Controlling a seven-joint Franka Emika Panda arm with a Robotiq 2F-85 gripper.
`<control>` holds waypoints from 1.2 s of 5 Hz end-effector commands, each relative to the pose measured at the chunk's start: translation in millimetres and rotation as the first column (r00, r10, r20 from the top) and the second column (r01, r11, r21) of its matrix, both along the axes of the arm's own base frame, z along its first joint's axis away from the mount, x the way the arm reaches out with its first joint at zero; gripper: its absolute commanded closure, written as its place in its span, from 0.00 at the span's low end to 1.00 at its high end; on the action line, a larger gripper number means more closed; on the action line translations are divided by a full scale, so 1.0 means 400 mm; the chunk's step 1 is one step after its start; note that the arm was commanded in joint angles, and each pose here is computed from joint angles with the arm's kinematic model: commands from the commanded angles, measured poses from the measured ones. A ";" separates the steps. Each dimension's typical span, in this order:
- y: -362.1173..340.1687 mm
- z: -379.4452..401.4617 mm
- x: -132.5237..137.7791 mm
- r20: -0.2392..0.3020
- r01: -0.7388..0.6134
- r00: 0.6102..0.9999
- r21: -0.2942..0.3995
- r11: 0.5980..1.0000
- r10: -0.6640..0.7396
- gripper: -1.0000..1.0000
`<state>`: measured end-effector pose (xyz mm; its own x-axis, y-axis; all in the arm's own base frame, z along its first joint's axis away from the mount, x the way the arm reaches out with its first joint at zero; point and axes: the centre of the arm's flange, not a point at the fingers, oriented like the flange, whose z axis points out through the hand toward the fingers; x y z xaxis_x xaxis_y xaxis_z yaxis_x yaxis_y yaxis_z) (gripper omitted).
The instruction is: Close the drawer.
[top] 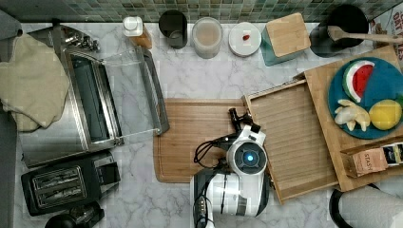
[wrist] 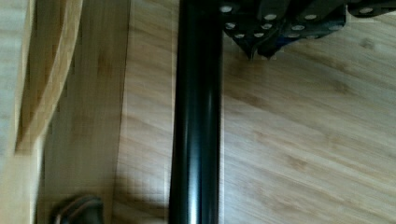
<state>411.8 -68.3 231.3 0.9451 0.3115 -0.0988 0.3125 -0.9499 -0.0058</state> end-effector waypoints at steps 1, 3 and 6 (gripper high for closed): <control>-0.377 0.179 0.161 0.201 -0.013 0.979 -0.008 1.000 0.014 1.00; -0.624 0.218 0.238 0.237 0.001 0.971 -0.022 1.000 0.005 1.00; -0.773 0.368 0.212 0.248 0.106 0.967 -0.215 0.971 -0.050 1.00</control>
